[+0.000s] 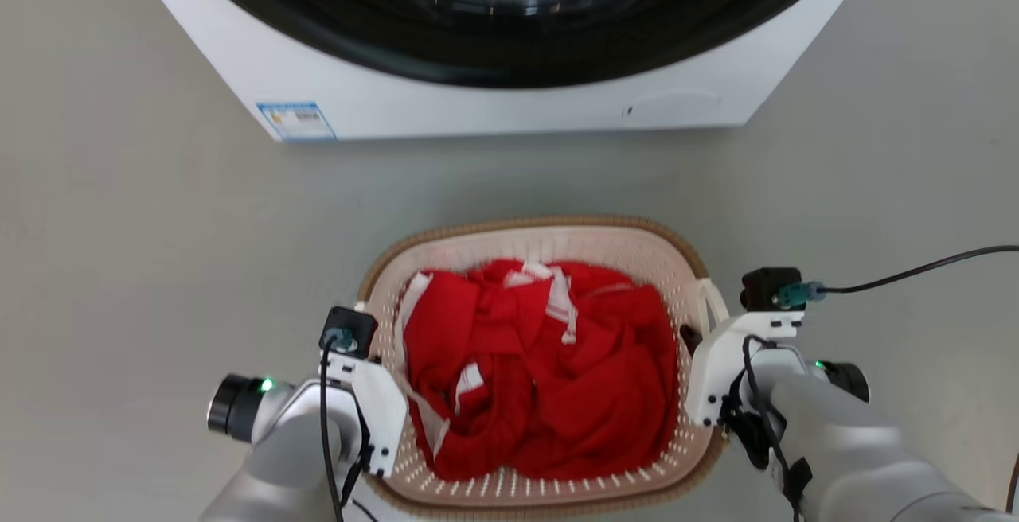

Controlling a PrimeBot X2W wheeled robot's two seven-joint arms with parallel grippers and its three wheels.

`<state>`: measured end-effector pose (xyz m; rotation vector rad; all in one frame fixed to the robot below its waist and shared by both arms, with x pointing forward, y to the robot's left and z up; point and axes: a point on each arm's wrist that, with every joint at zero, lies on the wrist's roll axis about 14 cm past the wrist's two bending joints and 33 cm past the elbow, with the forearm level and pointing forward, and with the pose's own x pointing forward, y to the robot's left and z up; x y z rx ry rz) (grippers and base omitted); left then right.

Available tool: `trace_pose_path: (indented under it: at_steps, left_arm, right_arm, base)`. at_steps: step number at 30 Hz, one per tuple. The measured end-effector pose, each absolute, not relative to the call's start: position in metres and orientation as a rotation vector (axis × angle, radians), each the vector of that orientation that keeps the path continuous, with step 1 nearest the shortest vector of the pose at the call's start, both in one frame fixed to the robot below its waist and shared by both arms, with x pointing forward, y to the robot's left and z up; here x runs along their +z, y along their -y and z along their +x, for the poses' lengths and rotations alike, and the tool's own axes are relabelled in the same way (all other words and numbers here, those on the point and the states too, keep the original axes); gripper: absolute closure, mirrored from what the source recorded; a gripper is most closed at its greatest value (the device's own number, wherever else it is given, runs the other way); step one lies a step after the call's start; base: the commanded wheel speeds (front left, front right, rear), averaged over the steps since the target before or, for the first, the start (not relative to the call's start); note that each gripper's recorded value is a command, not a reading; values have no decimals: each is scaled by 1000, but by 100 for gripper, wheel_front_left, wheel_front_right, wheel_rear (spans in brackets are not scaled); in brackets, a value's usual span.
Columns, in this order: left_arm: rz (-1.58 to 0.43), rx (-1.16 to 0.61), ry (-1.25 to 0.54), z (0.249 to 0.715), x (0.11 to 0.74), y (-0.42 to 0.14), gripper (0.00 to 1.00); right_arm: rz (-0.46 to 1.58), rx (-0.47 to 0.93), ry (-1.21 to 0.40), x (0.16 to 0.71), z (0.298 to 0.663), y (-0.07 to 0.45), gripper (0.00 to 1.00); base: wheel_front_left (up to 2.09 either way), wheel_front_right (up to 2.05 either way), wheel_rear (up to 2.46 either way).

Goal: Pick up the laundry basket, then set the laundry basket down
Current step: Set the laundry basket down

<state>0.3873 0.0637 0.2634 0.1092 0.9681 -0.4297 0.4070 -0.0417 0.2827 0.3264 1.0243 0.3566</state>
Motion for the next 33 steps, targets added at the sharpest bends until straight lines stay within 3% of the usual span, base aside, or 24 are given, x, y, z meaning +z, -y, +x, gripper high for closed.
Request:
trace_pose_path:
  at_steps: [33]
  left_arm:
    - [80, -411, -965, 442, 177, -71, 100]
  right_arm:
    - [369, 326, -1023, 189, 459, 36, 100]
  base:
    - [0, 0, 0]
